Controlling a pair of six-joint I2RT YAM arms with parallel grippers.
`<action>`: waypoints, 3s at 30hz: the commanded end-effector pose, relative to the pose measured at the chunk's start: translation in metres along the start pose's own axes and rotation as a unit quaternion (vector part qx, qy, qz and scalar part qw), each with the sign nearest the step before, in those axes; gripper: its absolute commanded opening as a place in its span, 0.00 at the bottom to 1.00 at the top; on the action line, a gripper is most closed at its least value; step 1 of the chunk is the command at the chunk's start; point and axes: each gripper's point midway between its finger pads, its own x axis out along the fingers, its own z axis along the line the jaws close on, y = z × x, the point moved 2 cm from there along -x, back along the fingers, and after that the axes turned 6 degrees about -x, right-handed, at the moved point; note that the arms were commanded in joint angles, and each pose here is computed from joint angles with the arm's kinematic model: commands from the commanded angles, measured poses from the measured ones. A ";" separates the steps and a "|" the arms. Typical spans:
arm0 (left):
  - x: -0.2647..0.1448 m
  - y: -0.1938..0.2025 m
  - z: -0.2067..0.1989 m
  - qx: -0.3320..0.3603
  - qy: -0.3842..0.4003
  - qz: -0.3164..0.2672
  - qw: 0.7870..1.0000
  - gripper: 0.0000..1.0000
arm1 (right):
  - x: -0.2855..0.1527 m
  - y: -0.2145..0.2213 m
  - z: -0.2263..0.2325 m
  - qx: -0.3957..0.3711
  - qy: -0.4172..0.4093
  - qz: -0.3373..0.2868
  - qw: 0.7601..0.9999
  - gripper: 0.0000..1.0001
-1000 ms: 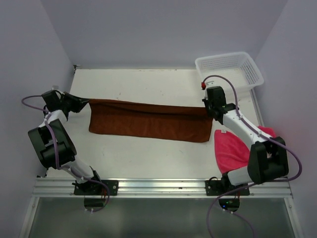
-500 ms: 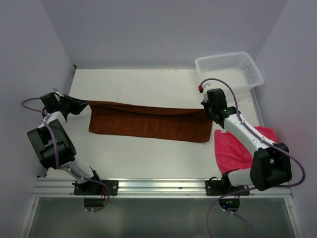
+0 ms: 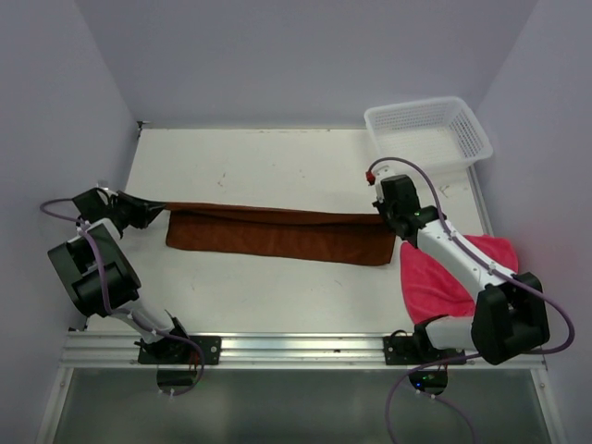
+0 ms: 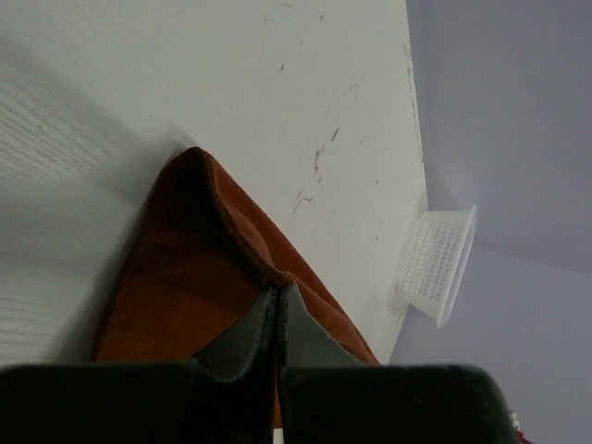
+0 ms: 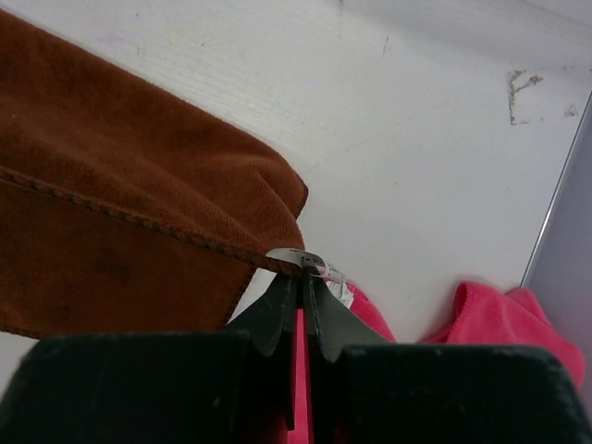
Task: Roll the towels
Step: Fold the towel
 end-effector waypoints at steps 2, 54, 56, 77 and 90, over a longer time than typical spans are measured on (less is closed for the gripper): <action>-0.009 0.003 0.003 0.013 0.011 0.004 1.000 0.00 | -0.011 0.011 -0.001 -0.007 0.014 0.013 1.000 0.00; -0.028 0.017 0.042 0.017 -0.022 -0.023 0.999 0.00 | -0.036 0.039 0.052 -0.081 -0.047 0.032 0.995 0.29; -0.027 0.018 0.043 0.016 -0.023 -0.022 0.999 0.00 | -0.038 0.037 0.053 -0.077 -0.053 0.025 0.995 0.31; -0.028 0.021 0.043 0.024 -0.027 -0.021 0.999 0.00 | -0.011 -0.002 0.064 0.054 -0.036 0.029 0.997 0.20; -0.027 0.021 0.043 0.023 -0.025 -0.019 0.999 0.00 | -0.004 0.034 0.087 0.046 -0.078 0.069 0.993 0.15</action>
